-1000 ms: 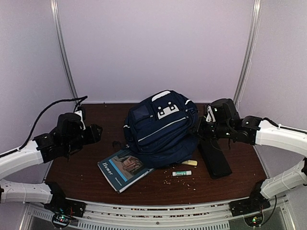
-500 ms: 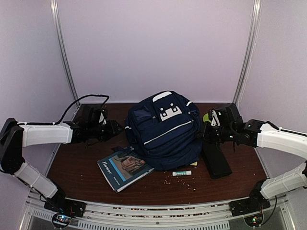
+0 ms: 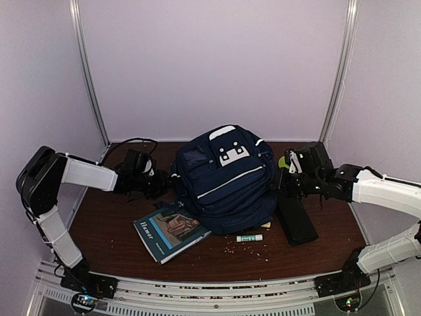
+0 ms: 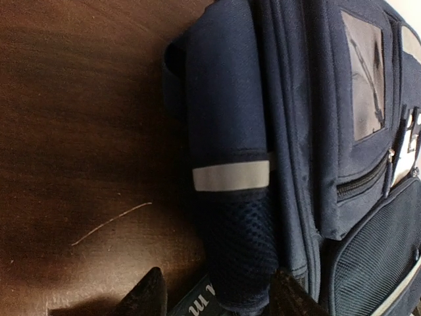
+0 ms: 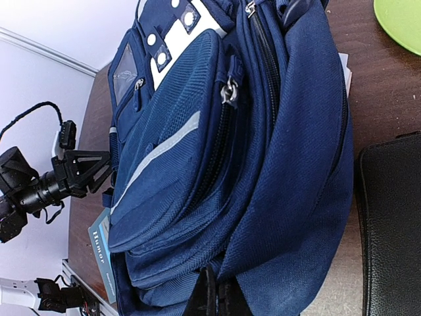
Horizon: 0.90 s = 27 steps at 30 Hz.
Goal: Pack the student bag
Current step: Adjust the student bag at the center of the board.
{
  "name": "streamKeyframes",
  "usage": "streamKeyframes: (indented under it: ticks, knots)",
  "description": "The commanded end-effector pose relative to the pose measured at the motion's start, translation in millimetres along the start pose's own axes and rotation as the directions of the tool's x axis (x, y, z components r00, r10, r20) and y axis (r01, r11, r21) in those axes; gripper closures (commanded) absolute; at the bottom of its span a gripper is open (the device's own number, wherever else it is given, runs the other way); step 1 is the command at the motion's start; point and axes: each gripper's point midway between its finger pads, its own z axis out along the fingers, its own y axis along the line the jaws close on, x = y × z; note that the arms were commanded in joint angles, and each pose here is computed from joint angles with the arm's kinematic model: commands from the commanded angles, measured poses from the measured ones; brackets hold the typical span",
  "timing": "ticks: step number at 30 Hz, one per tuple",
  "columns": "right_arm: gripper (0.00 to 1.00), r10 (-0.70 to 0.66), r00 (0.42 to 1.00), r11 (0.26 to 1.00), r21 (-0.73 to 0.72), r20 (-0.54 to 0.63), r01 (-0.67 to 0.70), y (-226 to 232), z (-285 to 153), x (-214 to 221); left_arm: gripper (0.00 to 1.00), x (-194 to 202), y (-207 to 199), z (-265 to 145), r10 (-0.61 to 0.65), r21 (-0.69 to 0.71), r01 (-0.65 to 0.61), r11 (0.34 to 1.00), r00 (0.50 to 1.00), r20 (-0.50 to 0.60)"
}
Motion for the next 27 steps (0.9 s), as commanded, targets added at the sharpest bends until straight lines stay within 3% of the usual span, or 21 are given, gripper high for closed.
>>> streamKeyframes:
  ticks: [1,6,11,16,21,27]
  knots:
    - [1.00,-0.023,0.997,0.999,-0.043,0.075,0.026,15.0,-6.9,-22.5,0.11,-16.4,-28.9,11.0,0.025,0.121,-0.026,0.992,1.000,0.016]
    - [1.00,-0.040,0.997,0.998,-0.052,0.066,0.043,18.1,-7.4,-21.9,0.25,-20.9,-34.3,23.0,0.026,0.169,-0.029,0.985,1.000,0.017]
    - [1.00,-0.054,0.997,0.996,-0.070,0.061,0.058,24.5,-9.5,-23.7,0.65,-29.6,-48.6,23.9,0.033,0.245,-0.043,0.969,0.998,0.044]
    - [1.00,-0.080,0.994,0.992,-0.095,0.079,0.087,39.6,-19.2,-34.9,1.00,-42.5,-65.2,2.3,0.066,0.278,-0.098,0.956,0.990,0.122]
    - [1.00,-0.133,0.984,0.981,-0.123,0.122,0.148,68.5,-35.7,-56.7,1.00,-59.4,-83.3,-43.3,0.109,0.278,-0.180,0.944,0.962,0.252]
    - [1.00,-0.202,0.964,0.959,-0.163,0.173,0.231,116.1,-49.8,-89.4,1.00,-85.6,-107.4,-129.0,0.184,0.195,-0.301,0.933,0.868,0.461]
